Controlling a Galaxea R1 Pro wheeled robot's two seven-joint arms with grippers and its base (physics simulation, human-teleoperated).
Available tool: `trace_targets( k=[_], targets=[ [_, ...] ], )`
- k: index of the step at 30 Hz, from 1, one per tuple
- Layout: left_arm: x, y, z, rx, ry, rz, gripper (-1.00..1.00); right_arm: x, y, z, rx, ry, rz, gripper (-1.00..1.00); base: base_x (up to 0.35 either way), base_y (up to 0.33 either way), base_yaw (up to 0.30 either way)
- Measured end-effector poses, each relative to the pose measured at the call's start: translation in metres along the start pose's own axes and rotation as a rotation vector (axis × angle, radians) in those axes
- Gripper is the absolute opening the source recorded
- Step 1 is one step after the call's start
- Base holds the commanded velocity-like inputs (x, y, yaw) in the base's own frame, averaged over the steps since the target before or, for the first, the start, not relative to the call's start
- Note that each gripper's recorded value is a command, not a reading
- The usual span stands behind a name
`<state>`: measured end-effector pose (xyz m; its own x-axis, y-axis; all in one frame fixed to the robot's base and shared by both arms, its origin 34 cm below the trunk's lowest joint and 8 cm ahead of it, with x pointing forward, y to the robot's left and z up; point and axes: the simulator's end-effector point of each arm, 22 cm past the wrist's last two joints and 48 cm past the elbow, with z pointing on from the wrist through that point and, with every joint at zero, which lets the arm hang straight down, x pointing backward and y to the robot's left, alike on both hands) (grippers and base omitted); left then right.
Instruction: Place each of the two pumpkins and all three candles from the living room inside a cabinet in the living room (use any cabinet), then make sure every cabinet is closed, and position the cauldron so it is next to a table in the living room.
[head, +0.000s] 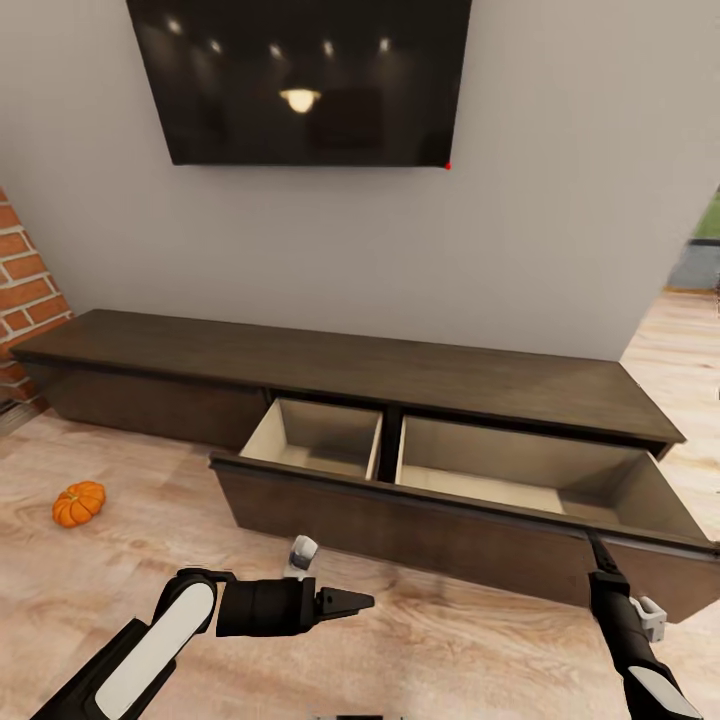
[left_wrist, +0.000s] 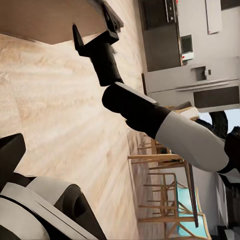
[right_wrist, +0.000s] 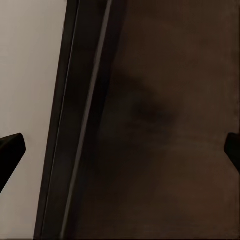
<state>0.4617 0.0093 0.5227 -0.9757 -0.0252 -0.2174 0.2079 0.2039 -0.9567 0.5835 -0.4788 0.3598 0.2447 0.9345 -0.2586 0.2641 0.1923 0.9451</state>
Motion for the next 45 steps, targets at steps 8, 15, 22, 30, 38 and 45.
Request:
trace_targets(
  k=[8,15,22,30,38,45],
  targets=[
    [0.0,0.0,0.001,0.002,0.0,0.0,1.0,0.0,-0.002,0.0,0.006,-0.005,-0.004,1.0,-0.334,0.0,0.0],
    [0.0,-0.001,0.0,0.003,0.0,-0.001,1.0,-0.006,-0.037,-0.004,0.167,-0.035,-0.038,1.0,-0.264,0.0,0.0],
    [0.0,-0.001,0.0,0.003,-0.001,-0.001,1.0,-0.01,-0.06,-0.008,0.278,-0.044,-0.041,1.0,-0.059,0.0,0.0],
    [-0.001,0.0,-0.001,0.001,-0.004,-0.001,1.0,-0.008,-0.064,-0.011,0.297,-0.041,-0.037,1.0,-0.002,0.0,0.0],
    [-0.006,0.001,-0.005,-0.004,-0.015,0.0,1.0,-0.014,-0.097,-0.04,0.365,-0.003,-0.044,1.0,0.047,-0.004,0.0],
    [-0.012,0.0,-0.014,-0.017,-0.024,0.004,1.0,-0.019,-0.13,-0.083,0.431,0.023,-0.069,1.0,0.003,0.0,0.0]
  ],
)
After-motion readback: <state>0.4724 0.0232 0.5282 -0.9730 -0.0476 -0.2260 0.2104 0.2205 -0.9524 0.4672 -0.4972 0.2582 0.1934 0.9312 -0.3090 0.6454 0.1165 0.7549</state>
